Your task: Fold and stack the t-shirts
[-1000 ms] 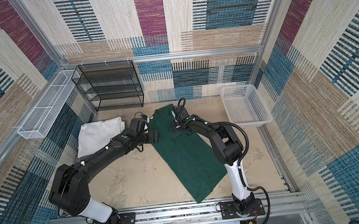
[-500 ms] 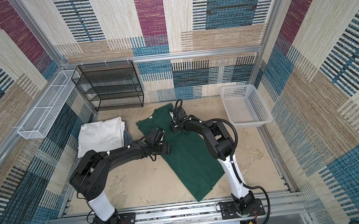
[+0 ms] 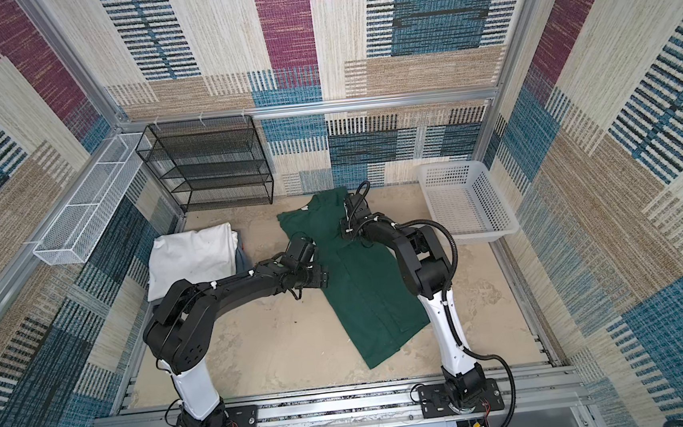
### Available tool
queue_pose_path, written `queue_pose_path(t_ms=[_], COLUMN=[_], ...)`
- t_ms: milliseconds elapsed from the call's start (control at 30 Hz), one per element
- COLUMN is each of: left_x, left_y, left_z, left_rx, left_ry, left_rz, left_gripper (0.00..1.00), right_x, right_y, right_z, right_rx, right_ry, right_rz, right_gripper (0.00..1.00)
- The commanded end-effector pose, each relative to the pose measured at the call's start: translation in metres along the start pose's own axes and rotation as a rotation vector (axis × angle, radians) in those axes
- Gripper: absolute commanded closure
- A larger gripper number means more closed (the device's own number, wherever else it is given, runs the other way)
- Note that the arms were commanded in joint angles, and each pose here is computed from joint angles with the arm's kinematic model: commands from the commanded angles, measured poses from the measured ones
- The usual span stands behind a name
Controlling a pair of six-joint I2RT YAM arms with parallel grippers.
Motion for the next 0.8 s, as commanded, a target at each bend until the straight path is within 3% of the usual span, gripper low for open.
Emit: queue_pose_path(t_ms=[0,367,767], left_x=[-0.001,-0.010,-0.034], left_y=[0.002,0.011,0.018], left_z=[0.004,0.004,-0.034], left_rx=[0.004,0.006,0.065], left_ry=[-0.026,-0.034,-0.009], left_rz=[0.005,-0.066,-0.186], left_gripper=[0.15,0.14,0.14], right_x=[-0.029,-0.088,-0.109], right_y=[0.006,0.038,0.017], right_z=[-0.039,-0.073,-0.058], right_rx=[0.139,0.118,0.099], right_ry=[-0.119,-0.375,-0.485], right_rz=[-0.115,-0.150,-0.108], right_gripper=[0.48,0.48,0.48])
Point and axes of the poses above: each gripper's point midway between its finger pads, its own y axis back along the fingers, its own x axis along the line the jaws close on, z = x × y, the point moved 4 cm from there along y, back along the fingers, and after that the axes turned 4 degrees about y, right-handed, at the moved point
